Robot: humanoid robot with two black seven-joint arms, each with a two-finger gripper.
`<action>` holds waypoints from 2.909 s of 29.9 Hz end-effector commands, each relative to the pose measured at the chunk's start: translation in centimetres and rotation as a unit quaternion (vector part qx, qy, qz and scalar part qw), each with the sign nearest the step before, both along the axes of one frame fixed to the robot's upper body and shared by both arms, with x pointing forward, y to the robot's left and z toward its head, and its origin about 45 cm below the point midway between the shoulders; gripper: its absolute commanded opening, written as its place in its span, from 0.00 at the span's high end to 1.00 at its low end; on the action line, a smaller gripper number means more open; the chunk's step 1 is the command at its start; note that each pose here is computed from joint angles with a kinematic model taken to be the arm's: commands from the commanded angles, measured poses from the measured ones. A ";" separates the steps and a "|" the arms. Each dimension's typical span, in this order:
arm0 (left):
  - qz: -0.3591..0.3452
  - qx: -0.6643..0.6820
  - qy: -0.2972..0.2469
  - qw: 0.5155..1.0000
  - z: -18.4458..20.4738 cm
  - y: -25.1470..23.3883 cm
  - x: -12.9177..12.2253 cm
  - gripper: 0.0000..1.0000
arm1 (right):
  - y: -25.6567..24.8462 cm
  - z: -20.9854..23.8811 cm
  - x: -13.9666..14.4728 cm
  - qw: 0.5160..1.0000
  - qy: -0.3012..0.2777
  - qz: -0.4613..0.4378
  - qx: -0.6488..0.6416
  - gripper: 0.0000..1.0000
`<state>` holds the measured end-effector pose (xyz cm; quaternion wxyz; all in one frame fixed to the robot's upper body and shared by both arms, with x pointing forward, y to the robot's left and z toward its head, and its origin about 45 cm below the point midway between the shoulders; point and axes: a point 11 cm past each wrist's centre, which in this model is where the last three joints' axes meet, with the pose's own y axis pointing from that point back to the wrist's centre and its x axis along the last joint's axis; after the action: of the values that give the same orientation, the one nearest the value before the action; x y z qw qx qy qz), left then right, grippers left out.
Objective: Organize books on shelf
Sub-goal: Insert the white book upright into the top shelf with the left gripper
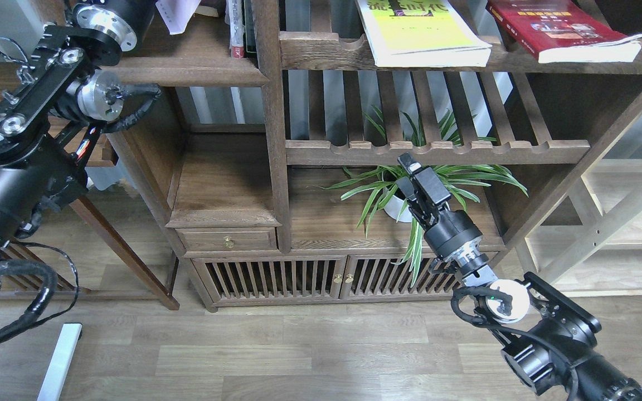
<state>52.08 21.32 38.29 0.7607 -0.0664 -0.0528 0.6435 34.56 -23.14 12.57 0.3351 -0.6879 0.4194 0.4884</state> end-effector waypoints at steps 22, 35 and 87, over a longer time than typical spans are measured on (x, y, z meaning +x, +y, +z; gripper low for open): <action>-0.006 0.108 0.033 0.994 0.4 -0.4 0.6 1.00 | 1.2 1.0 0.2 1.000 -0.013 0.010 0.015 0.03; 0.001 0.132 0.043 0.990 1.2 -1.6 1.0 1.00 | 1.0 1.1 0.2 1.000 -0.014 0.007 0.015 0.03; 0.074 0.173 0.058 0.980 -2.1 -3.9 2.2 0.53 | -0.7 -0.1 -0.8 1.000 0.002 -0.003 0.001 0.02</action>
<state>54.34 17.64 36.11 0.7116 0.1094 -0.1236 0.6829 33.79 -23.82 12.52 0.3373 -0.6852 0.4214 0.4891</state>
